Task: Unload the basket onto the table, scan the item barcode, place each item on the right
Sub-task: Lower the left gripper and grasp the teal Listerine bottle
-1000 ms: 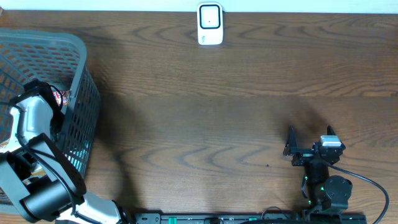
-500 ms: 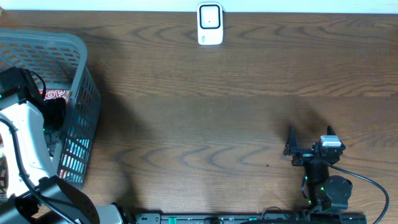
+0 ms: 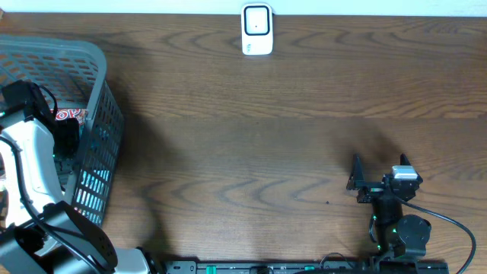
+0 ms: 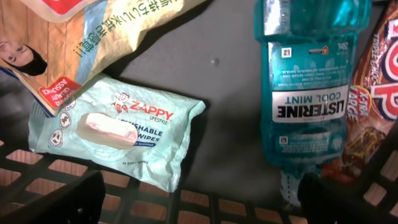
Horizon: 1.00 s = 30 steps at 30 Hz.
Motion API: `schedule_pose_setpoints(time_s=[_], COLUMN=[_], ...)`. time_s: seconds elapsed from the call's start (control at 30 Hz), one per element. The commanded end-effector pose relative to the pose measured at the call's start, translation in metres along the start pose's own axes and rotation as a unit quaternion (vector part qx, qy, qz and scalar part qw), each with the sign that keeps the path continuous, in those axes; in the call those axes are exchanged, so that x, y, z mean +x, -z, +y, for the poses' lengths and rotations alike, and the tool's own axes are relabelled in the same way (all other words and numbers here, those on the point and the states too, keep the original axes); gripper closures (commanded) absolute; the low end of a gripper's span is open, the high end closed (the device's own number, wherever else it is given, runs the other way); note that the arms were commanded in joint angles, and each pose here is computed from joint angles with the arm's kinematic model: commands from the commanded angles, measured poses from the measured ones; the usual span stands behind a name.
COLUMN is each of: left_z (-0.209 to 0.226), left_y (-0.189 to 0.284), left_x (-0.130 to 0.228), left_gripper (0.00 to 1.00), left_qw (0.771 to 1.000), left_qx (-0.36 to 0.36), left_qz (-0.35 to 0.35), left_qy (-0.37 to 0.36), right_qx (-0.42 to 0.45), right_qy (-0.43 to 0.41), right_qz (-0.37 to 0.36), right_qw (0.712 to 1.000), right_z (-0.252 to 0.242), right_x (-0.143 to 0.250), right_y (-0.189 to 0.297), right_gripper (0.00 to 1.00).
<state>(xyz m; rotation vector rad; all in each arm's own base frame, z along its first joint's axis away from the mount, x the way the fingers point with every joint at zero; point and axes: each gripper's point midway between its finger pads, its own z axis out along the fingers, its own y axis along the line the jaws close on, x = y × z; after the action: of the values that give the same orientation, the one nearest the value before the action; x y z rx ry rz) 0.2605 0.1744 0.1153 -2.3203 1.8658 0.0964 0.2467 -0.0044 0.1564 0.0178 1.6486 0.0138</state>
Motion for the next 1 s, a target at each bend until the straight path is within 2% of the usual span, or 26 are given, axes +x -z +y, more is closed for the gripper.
schedule_pose_setpoints(time_s=[0.0,0.2,0.5,0.8,0.87,0.97], left_z=[0.001,-0.007,-0.010,-0.030,-0.032,-0.043], left_y=[-0.004,-0.021,-0.069,-0.091,-0.091,-0.082], left_x=[-0.002,-0.003,0.001,-0.004,0.000,0.018], left_gripper=[0.02,0.02,0.02,0.02,0.02,0.02], left_qw=[0.999,0.999,0.998,0.999,0.999,0.997], left_qx=[-0.010,-0.012,-0.058,-0.033,-0.030,0.000], left_qz=[-0.011,-0.010,0.002,-0.004,0.007,0.064], left_qy=[0.030,0.031,0.027,0.033,0.033,0.034], right_qx=[0.004,0.004,0.004,0.004,0.004,0.004], right_qy=[-0.007,-0.007,-0.007,-0.007,-0.007,-0.007], right_qz=[0.001,0.000,0.000,0.001,0.001,0.001], right_qw=[1.000,1.000,1.000,1.000,1.000,1.000], right_z=[-0.002,-0.002,-0.002,-0.002,-0.002,-0.002], right_x=[0.001,0.001,0.001,0.001,0.001,0.001], right_y=[0.000,0.000,0.000,0.000,0.000,0.000], right_gripper=[0.01,0.01,0.01,0.01,0.01,0.01])
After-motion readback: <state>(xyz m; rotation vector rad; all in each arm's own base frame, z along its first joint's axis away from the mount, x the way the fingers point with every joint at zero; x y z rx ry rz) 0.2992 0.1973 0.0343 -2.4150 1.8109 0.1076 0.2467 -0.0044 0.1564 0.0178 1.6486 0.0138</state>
